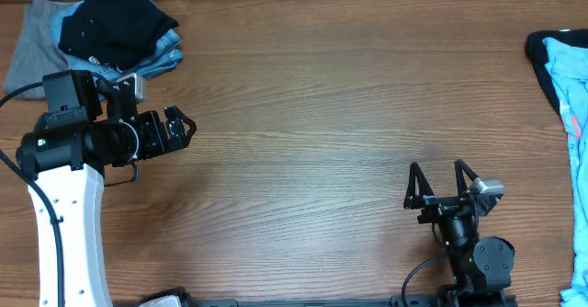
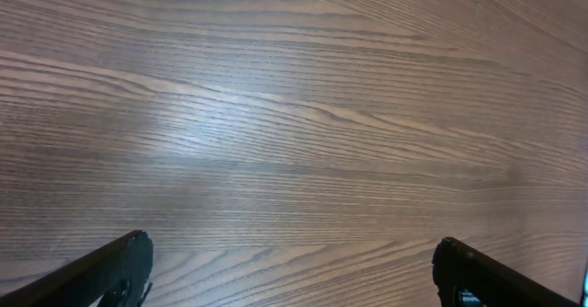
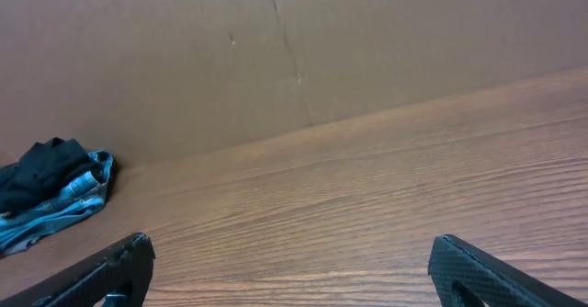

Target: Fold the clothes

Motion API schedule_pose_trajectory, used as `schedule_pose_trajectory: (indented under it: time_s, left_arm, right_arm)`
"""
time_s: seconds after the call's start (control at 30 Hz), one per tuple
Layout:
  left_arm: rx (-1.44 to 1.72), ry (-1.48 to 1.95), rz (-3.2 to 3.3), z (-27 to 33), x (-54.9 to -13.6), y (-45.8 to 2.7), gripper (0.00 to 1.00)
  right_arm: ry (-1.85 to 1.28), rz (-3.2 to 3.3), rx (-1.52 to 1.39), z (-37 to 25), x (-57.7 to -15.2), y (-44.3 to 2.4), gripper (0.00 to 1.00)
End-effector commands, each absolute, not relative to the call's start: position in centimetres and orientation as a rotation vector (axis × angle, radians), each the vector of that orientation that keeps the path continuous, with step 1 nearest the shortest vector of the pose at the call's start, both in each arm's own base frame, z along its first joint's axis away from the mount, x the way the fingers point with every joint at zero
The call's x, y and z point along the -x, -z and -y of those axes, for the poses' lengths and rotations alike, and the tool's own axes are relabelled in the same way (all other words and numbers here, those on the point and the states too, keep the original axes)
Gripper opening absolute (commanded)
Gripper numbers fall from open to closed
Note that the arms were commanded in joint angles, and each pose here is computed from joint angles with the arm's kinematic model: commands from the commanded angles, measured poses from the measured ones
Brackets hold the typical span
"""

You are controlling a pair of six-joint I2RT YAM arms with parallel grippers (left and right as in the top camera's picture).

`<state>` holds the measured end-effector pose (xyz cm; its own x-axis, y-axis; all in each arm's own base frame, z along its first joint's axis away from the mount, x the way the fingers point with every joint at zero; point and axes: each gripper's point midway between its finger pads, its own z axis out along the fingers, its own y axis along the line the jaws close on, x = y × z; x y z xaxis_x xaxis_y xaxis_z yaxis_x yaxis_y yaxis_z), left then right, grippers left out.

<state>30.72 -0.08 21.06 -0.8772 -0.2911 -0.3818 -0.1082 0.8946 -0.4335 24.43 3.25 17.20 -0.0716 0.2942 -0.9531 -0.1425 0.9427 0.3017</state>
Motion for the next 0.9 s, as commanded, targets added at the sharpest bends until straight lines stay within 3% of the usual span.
schedule_pose_trajectory:
  time_s: [0.0, 0.5, 0.87]
  left_arm:
    - [0.285, 0.568, -2.622, 0.3, -30.7, -20.8, 1.0]
    - [0.236, 0.507, -2.543, 0.9, -28.2, -22.7, 1.0]
    - [-0.067, 0.484, -2.177, 6.1, -24.3, -19.4, 1.0]
  right_arm:
    - [-0.35, -1.601, -0.119, -3.2, -24.5, -17.0, 1.0]
    - [-0.35, -1.601, -0.119, -3.2, -24.5, -17.0, 1.0]
    - [-0.35, -1.601, -0.119, -3.2, -24.5, -17.0, 1.0]
